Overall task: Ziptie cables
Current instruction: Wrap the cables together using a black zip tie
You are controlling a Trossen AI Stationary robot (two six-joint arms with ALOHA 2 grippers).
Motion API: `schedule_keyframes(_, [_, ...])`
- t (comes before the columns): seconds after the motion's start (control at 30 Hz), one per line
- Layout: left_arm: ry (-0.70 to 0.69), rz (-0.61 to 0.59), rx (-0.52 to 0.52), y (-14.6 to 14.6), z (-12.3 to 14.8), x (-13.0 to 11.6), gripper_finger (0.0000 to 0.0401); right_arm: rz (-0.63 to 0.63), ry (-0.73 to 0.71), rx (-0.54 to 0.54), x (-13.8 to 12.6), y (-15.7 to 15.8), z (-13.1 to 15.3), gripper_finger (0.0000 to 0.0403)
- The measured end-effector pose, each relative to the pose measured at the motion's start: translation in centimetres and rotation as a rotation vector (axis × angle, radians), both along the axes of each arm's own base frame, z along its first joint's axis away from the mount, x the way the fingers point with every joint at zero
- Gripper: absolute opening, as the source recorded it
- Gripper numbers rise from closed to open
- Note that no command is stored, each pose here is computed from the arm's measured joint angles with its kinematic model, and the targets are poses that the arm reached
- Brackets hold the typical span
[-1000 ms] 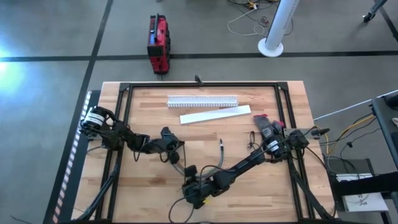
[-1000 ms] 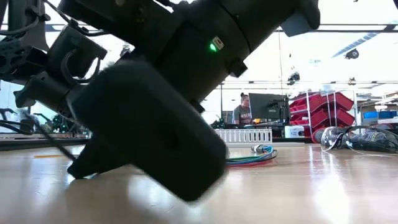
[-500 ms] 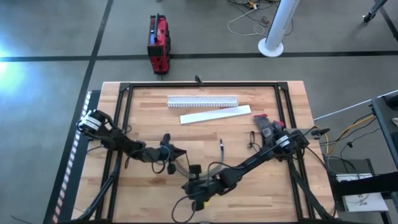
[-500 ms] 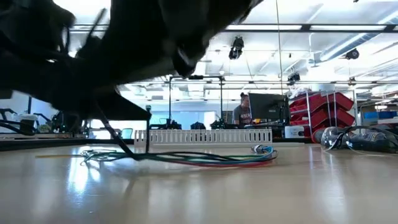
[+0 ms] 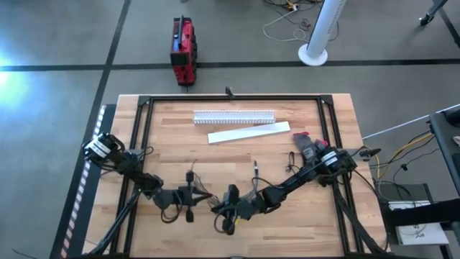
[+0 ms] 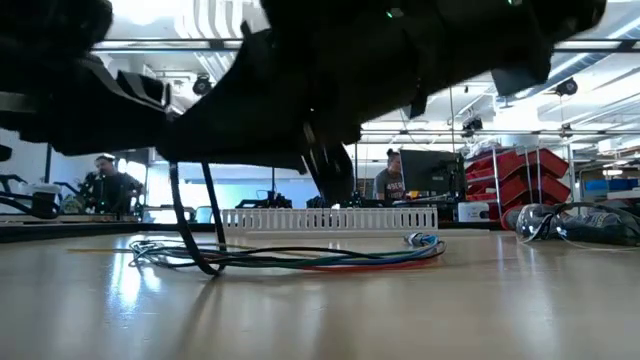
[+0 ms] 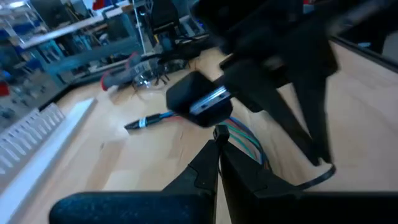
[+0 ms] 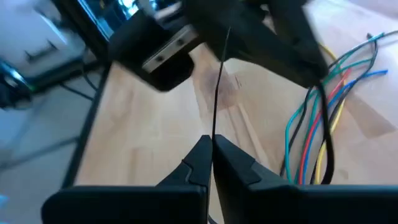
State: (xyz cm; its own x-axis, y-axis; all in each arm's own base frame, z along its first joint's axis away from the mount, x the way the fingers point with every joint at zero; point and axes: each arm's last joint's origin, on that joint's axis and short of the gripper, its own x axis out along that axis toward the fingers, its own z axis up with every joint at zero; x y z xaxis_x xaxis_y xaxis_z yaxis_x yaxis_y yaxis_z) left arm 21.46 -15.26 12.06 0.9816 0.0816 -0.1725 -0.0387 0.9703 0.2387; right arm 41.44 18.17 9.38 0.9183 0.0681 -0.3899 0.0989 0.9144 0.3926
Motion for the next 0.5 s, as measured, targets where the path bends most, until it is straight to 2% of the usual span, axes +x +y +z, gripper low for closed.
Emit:
schedule_keyframes(0.23, [0.0, 0.039, 0.072, -0.5, 0.3, 0.1, 0.0, 0.024, -0.07, 0.106, -1.2, -0.3, -0.7, 0.0])
schedule_keyframes(0.5, [-0.005, 0.007, 0.161, -1.2, 0.8, 0.4, 0.0, 0.026, -0.054, 0.178, -1.4, -0.5, -0.9, 0.0])
